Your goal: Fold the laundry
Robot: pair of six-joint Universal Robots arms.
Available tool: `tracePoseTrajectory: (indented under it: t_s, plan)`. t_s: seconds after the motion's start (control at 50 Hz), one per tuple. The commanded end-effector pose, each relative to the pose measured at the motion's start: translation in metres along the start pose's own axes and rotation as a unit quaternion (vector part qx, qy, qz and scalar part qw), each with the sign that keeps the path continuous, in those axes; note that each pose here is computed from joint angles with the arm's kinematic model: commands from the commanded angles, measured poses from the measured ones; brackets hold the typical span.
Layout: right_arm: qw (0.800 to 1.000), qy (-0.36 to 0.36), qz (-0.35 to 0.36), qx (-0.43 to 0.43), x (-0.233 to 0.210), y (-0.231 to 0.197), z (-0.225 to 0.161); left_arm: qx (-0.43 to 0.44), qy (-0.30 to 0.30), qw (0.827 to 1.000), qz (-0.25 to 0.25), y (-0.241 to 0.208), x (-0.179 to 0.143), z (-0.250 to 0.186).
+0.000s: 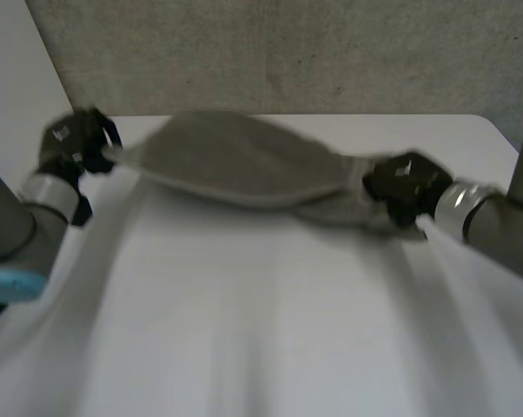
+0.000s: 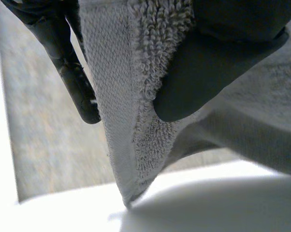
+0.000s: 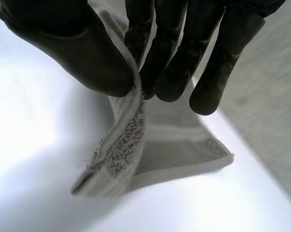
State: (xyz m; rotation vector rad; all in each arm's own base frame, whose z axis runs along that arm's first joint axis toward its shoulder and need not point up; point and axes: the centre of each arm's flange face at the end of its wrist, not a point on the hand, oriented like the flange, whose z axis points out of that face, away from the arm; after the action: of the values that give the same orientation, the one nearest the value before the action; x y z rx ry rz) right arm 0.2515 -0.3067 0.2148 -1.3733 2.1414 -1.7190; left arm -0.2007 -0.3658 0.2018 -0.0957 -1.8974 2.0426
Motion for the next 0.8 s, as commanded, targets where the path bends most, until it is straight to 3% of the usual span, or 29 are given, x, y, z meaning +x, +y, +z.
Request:
tracePoseTrajectory:
  t_s: [0.02,0.12,0.3,0.38,0.48,0.66,0.8]
  plan:
    - [0.999,-0.014,-0.036,-0.033,-0.021,0.042,0.009,-0.058,0.000,0.996,0.063,0.050,-0.013,-0.021]
    - [0.998,0.004,-0.036,-0.043,-0.004,0.042,0.002,-0.098,-0.022,0.988,0.120,0.039,-0.029,-0.037]
    - [0.995,0.025,-0.030,-0.093,0.039,0.025,-0.050,-0.134,-0.002,0.984,0.114,0.017,-0.020,-0.066]
    - [0.993,0.014,-0.038,-0.110,0.041,0.016,-0.071,-0.102,0.002,0.987,0.121,-0.019,-0.013,-0.090]
    - [0.996,0.032,-0.064,-0.052,0.046,-0.024,-0.110,-0.059,-0.012,0.989,0.134,-0.057,-0.010,-0.110]
    - [0.997,0.024,-0.057,-0.037,0.051,-0.020,-0.108,-0.097,-0.016,0.988,0.123,-0.055,-0.008,-0.119]
    - [0.996,0.005,-0.031,-0.085,0.062,0.015,-0.062,-0.148,-0.018,0.983,0.105,-0.013,-0.023,-0.094]
